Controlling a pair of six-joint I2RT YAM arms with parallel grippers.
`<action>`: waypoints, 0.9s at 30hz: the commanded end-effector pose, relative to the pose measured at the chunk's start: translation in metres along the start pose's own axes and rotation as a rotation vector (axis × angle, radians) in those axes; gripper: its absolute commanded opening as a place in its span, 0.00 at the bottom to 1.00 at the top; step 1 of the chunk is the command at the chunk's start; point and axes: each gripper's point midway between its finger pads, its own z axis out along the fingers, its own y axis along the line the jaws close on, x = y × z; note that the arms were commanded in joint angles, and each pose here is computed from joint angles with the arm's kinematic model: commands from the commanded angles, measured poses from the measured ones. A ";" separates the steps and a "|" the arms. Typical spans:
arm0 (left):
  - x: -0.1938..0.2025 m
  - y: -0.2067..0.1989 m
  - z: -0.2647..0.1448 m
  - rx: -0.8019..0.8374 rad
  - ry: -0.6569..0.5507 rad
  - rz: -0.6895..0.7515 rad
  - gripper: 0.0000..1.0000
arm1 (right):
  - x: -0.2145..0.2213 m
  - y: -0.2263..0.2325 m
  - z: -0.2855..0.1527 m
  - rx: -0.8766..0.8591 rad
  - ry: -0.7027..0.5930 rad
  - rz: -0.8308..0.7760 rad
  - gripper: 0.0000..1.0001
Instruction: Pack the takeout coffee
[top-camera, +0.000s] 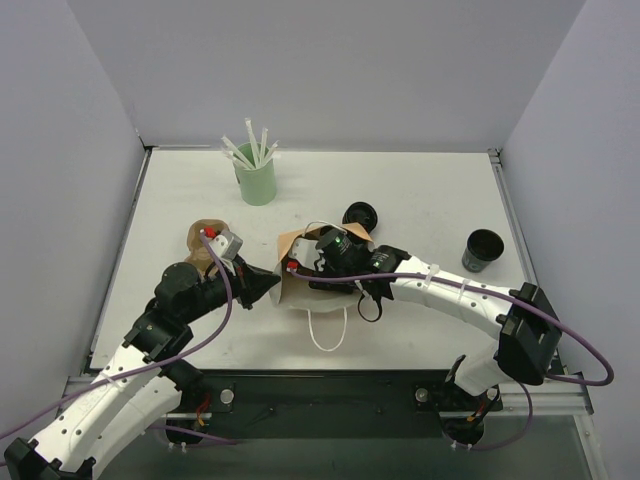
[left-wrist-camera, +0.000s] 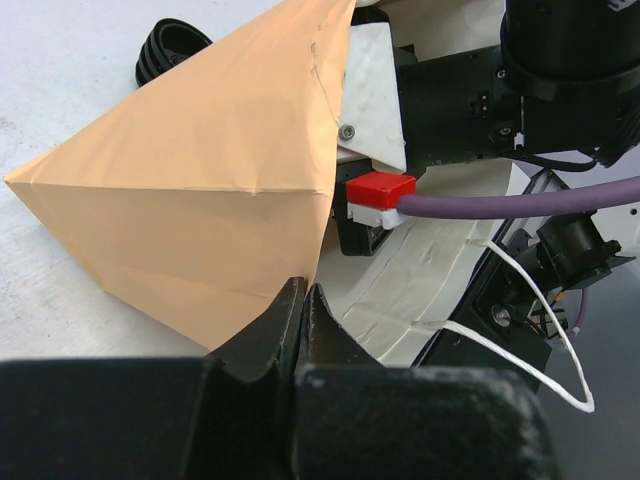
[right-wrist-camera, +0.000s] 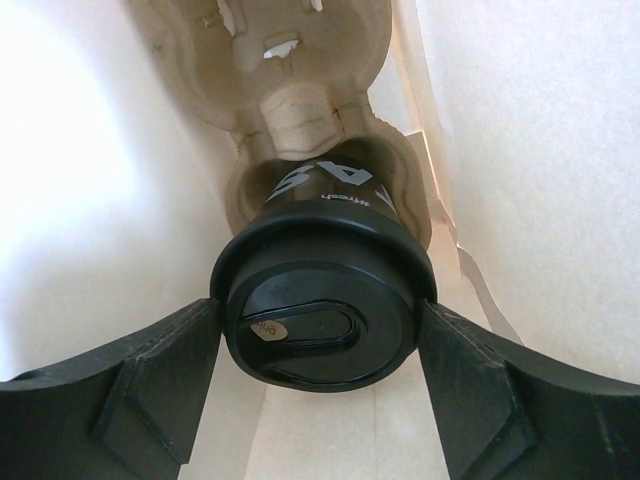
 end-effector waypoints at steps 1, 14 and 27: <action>-0.007 -0.010 -0.003 0.040 -0.006 0.021 0.00 | -0.010 -0.026 -0.010 0.068 -0.025 0.078 0.82; -0.005 -0.010 -0.003 0.040 -0.003 0.020 0.00 | -0.012 -0.031 -0.014 0.078 -0.034 0.096 1.00; -0.007 -0.009 0.000 0.034 0.001 0.015 0.00 | -0.016 -0.027 -0.025 0.025 -0.061 0.084 0.96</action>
